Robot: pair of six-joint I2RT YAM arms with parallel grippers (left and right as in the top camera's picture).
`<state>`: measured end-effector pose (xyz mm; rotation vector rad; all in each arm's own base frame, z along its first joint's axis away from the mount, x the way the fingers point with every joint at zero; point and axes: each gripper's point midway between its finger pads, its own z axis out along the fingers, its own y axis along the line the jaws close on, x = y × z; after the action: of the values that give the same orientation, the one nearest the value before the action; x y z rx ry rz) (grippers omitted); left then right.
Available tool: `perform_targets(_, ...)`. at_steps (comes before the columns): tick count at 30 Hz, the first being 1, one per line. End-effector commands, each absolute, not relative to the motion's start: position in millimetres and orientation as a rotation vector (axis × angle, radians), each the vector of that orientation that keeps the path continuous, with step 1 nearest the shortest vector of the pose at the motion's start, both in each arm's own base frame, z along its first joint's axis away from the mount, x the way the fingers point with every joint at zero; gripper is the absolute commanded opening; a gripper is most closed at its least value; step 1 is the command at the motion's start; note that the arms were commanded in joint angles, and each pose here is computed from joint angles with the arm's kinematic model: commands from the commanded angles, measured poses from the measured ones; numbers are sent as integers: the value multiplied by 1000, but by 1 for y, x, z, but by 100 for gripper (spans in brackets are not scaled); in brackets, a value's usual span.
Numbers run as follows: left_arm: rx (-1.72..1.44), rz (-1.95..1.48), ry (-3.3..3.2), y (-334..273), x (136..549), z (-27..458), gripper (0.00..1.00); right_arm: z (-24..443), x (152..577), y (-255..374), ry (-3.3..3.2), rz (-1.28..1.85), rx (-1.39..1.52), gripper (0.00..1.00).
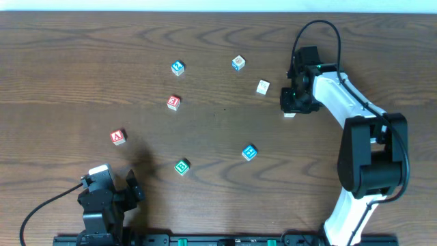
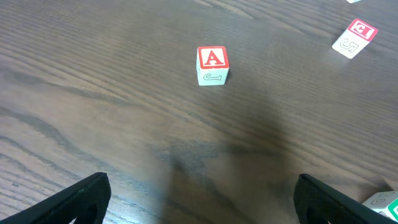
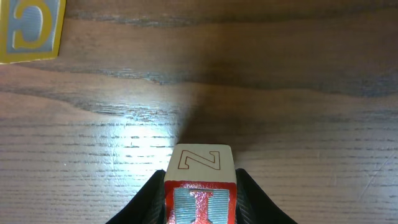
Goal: Spell out Ai2
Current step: 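Lower the right gripper and grasp the red I block, then carry the red I block left and place it at center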
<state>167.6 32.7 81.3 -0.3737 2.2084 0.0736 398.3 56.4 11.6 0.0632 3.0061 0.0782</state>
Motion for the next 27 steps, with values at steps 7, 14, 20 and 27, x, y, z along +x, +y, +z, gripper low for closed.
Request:
perform_targets(7,-371,88,2277,33,158,66,95,10,404,70,3022,217,72,9)
perform_targets(14,-371,88,2277,33,158,66,95,81,445,102,2904,265,-4,1)
perform_targets(20,-371,88,2277,33,158,66,95,126,467,182,2711,243,-239,1)
perform_targets(27,-371,88,2277,33,158,66,95,119,457,225,2678,169,110,1)
